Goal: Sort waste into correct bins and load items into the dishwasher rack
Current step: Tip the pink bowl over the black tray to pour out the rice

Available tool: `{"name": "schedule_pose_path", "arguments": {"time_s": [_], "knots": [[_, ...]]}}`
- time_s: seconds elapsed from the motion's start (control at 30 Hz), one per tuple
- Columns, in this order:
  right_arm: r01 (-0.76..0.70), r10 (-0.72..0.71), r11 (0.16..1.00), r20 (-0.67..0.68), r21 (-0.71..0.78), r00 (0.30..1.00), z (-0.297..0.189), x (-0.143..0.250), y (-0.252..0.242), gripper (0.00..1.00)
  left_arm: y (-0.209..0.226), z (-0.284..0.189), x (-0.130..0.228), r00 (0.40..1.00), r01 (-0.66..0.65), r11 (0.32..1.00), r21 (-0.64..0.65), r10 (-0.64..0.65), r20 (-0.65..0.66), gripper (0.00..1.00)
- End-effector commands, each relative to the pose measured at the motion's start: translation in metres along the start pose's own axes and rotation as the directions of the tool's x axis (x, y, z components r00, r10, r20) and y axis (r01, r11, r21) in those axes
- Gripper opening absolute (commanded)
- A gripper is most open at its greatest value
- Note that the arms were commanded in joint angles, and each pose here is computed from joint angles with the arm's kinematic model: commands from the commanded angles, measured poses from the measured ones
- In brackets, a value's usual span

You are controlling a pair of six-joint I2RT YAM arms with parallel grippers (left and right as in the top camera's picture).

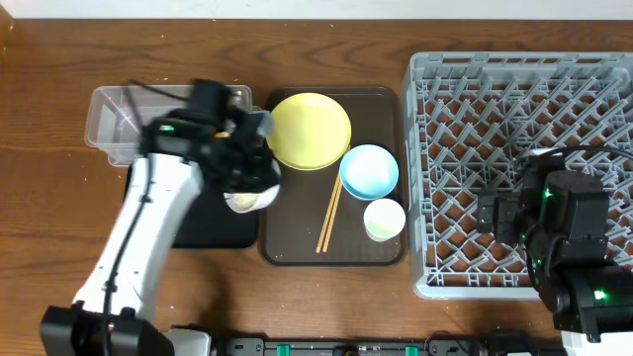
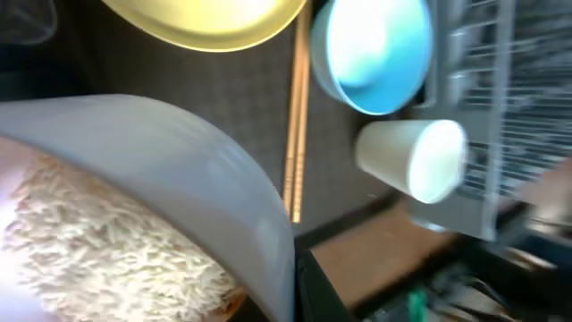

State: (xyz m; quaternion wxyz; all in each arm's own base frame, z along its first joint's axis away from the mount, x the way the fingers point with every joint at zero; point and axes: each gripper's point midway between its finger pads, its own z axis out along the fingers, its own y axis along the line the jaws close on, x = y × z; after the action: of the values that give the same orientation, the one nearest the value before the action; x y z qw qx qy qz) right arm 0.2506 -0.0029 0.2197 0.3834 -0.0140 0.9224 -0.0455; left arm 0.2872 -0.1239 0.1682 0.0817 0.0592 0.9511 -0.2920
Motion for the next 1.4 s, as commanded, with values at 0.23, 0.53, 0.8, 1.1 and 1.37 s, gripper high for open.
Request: {"name": "schedule_pose_path", "arguments": {"time_s": [0.23, 0.53, 0.8, 1.1, 1.37], "knots": [[-0.011, 0.011, 1.000, 0.019, 0.002, 1.000, -0.004, -0.006, -0.002, 0.99, 0.021, -0.039, 0.010, 0.977, 0.021, 0.879, 0.476, -0.119, 0.177, 0.06], [-0.011, 0.011, 1.000, 0.019, 0.002, 1.000, -0.005, -0.006, -0.002, 0.99, 0.054, -0.054, 0.019, 0.905, 0.155, 0.777, 0.610, -0.360, 0.228, 0.06], [-0.011, 0.011, 1.000, 0.014, 0.002, 1.000, -0.004, -0.005, -0.002, 0.99, 0.076, -0.067, 0.020, 0.849, 0.184, 0.748, 0.638, -0.448, 0.281, 0.06], [-0.009, 0.009, 1.000, 0.003, 0.002, 1.000, -0.004, -0.003, -0.002, 0.99, 0.064, -0.087, 0.008, 0.820, 0.099, 0.678, 0.728, -0.471, 0.327, 0.06], [-0.009, 0.009, 1.000, -0.003, 0.002, 1.000, -0.004, -0.001, -0.002, 0.99, 0.062, -0.090, 0.006, 0.810, 0.124, 0.642, 0.757, -0.506, 0.297, 0.06]]}}
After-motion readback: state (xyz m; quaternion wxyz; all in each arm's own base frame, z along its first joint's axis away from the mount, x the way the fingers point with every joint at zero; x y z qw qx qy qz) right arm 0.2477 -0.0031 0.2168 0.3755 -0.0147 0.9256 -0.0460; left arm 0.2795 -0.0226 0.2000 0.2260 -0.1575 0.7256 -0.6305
